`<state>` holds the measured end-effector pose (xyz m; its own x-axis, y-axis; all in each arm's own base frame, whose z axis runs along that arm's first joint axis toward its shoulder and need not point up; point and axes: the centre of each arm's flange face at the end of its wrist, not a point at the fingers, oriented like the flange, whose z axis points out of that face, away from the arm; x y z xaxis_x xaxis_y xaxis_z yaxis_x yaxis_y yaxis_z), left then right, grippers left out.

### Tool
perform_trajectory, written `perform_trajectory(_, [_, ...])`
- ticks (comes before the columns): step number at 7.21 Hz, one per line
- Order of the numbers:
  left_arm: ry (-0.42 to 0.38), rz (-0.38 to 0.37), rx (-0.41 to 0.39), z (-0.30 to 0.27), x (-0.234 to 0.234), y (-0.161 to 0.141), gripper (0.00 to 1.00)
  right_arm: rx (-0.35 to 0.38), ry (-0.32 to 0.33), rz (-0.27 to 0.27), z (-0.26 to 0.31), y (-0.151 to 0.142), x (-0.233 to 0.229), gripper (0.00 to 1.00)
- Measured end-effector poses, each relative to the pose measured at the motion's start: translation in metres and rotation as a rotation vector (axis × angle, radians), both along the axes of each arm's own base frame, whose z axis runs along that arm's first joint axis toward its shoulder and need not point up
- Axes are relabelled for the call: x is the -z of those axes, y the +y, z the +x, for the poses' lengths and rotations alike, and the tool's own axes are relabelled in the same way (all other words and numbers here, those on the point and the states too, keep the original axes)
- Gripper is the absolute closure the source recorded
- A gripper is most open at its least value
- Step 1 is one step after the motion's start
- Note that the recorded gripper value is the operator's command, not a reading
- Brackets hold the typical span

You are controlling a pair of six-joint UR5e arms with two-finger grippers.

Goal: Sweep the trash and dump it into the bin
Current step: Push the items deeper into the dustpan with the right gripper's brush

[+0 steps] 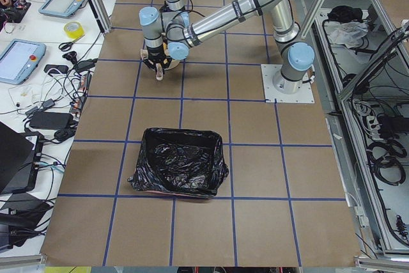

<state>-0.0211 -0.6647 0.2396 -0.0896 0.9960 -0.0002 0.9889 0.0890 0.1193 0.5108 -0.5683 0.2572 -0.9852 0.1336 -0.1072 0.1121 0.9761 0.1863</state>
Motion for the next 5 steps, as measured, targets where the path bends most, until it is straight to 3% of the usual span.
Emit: perform_trajectory(5, [0.011, -0.005, 0.001, 0.0, 0.001, 0.0, 0.96, 0.043, -0.06, -0.012, 0.038, 0.025, -0.011, 1.0])
